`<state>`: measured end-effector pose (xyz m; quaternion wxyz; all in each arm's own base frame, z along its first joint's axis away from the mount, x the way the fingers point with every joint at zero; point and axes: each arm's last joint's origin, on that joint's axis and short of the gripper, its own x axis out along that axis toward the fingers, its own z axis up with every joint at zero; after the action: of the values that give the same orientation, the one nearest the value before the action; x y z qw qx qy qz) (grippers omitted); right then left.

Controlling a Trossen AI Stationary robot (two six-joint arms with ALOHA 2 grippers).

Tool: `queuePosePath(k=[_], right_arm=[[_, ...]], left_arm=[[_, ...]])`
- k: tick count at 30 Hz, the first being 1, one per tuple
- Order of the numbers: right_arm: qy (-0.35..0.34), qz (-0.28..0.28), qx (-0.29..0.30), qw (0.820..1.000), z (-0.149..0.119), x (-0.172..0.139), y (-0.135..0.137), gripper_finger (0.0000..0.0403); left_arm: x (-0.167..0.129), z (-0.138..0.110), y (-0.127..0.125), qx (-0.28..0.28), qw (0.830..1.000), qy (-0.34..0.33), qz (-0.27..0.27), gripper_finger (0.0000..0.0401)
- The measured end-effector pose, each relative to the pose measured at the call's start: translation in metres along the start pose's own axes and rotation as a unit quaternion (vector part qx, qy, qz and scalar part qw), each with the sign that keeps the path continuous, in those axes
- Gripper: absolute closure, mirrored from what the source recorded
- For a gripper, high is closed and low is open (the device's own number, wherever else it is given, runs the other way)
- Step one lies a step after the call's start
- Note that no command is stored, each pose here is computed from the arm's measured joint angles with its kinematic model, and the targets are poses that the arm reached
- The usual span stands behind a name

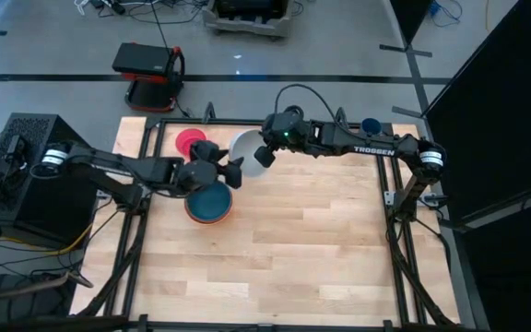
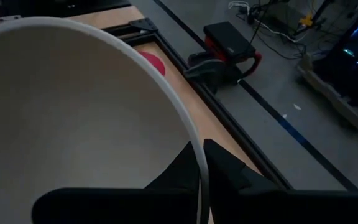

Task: Nest bowls inside each other
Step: Stack the white bowl on the dark blue bowl

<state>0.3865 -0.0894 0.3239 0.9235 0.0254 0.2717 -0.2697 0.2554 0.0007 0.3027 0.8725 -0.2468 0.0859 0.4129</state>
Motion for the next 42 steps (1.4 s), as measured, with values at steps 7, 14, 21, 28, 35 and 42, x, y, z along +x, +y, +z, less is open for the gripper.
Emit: queuePosePath(k=[7, 14, 21, 28, 35, 42], right_arm=[[0.000, 0.002, -0.002, 1.000, -0.0001, -0.0001, 0.0004, 0.0403], [0.002, 0.009, -0.007, 1.000, -0.0004, 0.0001, 0.0010, 0.0402], [0.003, 0.017, -0.013, 1.000, -0.0007, 0.0002, 0.0015, 0.0402], [0.004, 0.021, -0.017, 1.000, -0.0009, 0.0003, 0.0019, 0.0402], [0.005, 0.024, -0.016, 1.000, -0.0009, 0.0002, 0.0020, 0.0402], [-0.009, 0.038, -0.014, 0.999, 0.0022, -0.0004, 0.0034, 0.0360]], left_arm=[[0.0023, 0.0000, 0.0009, -0.007, 1.000, -0.001, 0.005, 0.0241], [0.0026, -0.0002, 0.0016, -0.014, 1.000, 0.002, 0.007, 0.0304], [0.0029, -0.0005, 0.0022, -0.021, 1.000, 0.004, 0.008, 0.0367], [0.0030, -0.0008, 0.0027, -0.024, 1.000, 0.008, 0.008, 0.0400], [0.0029, -0.0019, 0.0032, -0.019, 1.000, 0.020, 0.005, 0.0400], [0.0010, -0.0012, 0.0051, -0.014, 1.000, 0.026, 0.004, 0.0401]])
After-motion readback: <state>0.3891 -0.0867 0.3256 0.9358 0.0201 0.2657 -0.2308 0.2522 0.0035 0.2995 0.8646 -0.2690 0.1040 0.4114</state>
